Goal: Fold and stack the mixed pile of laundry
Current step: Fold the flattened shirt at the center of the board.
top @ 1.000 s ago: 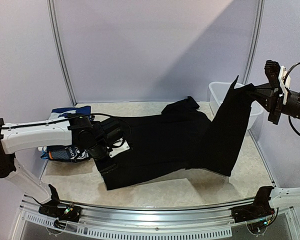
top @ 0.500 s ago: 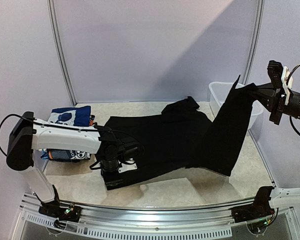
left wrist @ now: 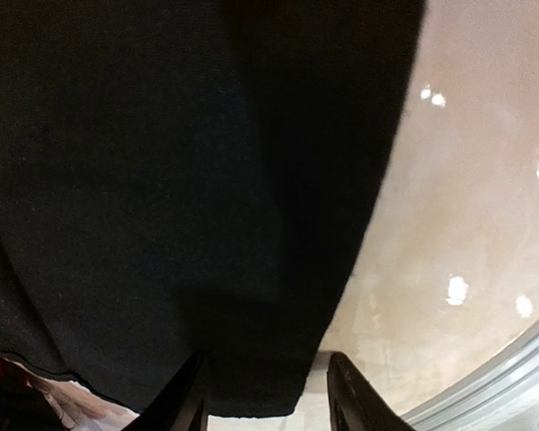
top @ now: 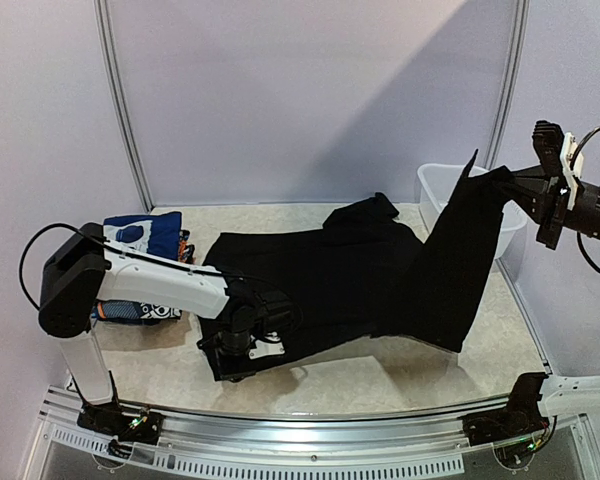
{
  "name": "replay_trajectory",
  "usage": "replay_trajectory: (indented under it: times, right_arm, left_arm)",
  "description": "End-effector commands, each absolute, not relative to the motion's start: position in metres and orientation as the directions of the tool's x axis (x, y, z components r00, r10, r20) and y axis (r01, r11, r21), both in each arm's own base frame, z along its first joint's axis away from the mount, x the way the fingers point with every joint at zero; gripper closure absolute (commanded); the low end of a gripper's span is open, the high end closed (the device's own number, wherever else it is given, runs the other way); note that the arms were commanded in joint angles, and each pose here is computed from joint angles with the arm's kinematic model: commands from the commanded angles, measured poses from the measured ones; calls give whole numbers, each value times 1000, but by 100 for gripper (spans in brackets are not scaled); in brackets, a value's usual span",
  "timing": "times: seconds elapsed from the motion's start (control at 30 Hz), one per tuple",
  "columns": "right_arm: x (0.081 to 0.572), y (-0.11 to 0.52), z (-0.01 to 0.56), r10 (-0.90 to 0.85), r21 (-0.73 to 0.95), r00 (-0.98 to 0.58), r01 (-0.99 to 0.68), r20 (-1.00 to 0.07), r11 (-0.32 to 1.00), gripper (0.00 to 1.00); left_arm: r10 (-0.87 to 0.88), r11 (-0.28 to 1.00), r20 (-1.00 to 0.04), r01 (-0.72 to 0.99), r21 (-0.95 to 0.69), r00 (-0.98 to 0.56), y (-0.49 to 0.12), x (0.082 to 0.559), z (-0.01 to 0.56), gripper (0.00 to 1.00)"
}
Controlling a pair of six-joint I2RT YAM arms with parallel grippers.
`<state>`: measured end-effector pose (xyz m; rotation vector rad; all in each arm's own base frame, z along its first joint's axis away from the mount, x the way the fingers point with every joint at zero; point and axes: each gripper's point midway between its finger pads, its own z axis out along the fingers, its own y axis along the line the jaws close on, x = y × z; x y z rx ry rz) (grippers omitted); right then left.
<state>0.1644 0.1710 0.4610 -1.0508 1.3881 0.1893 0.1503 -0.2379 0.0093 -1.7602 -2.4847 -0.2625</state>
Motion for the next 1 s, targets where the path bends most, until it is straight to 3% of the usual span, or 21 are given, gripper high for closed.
replay_trajectory:
  times: [0.0,0.23,0.63,0.97]
  right_arm:
    - [165,170,465,-440,-483,248,-656,-863,580,100]
    - [165,168,465,-445,-488,248,-652,-860,580,100]
    - [177,162,487,-451,-544,310,-553,-837,631,100]
    - [195,186,497,-539,-677,411,-489,-735,550,100]
  left_arm:
    - [935,312,137,943,115,-326,-249,154,-5,60]
    - [930,320,121,926,200,-347,-245,168,-6,100]
    - [941,320,53,930,180,-334,-255,169,48,100]
    - [910,409,3,902,138,-414,-258,196,84,100]
